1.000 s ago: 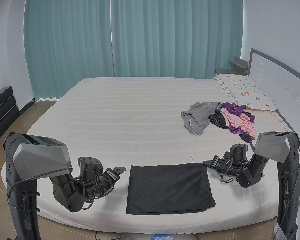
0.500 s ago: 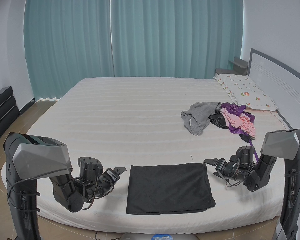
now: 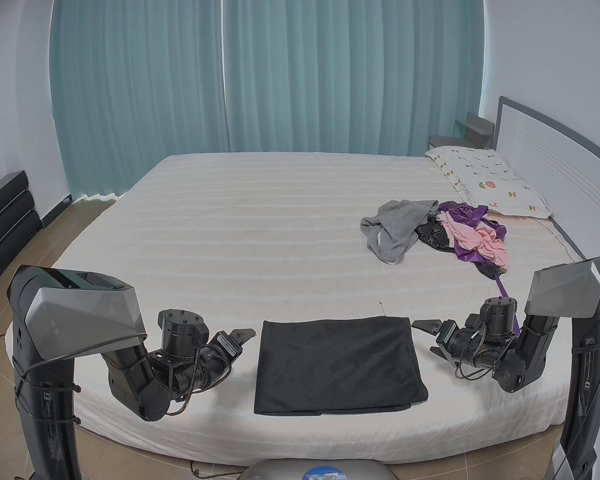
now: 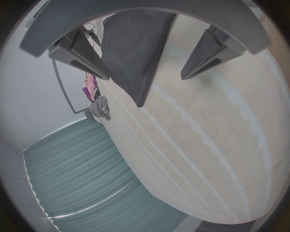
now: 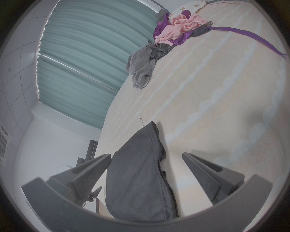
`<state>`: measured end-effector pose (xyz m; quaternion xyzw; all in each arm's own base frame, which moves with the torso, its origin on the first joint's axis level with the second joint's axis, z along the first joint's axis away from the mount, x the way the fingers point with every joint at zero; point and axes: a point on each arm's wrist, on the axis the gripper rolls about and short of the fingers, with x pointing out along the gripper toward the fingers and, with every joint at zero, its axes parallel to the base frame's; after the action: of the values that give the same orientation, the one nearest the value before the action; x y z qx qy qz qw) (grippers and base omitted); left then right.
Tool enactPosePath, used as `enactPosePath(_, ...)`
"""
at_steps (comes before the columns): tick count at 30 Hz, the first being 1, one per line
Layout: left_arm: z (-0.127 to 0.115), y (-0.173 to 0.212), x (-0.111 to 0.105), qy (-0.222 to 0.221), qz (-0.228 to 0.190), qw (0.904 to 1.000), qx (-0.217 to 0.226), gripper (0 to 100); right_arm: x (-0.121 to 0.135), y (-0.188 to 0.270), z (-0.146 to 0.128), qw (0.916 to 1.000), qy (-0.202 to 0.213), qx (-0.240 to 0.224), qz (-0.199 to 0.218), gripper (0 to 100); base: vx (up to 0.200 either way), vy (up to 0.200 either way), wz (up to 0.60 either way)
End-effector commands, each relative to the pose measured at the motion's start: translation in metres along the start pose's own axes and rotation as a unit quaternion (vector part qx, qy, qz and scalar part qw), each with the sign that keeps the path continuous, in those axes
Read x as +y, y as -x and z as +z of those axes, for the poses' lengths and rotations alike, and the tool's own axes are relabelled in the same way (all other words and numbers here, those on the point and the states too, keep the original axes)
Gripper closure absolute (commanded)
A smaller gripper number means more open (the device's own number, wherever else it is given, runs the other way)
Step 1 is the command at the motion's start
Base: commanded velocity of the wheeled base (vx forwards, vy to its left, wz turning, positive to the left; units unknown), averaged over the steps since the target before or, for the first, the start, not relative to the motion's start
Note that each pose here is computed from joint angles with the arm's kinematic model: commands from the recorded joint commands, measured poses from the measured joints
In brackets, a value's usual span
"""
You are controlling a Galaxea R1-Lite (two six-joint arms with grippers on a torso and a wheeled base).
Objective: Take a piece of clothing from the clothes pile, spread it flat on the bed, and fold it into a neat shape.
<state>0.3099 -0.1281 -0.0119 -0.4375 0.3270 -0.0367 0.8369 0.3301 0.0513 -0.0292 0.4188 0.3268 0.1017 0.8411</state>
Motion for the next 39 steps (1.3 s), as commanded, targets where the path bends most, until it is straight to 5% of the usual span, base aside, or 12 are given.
enactPosePath(1,0.002,-0.004,-0.004,0.001,-0.008,1.0000,-0.001,0,-0.003,-0.001,-0.003,1.0000,-0.002,0.004,-0.004,0,0.000,0.000,0.00)
enactPosePath(15,0.002,-0.004,-0.006,-0.005,-0.011,0.9999,-0.002,0,-0.004,0.001,-0.004,1.0000,-0.001,0.003,-0.002,0,0.000,-0.171,0.00)
enactPosePath(39,-0.008,-0.022,0.011,-0.095,0.017,0.9953,0.002,0,-0.008,0.001,-0.011,1.0000,0.003,0.006,-0.003,0,0.000,0.000,0.00)
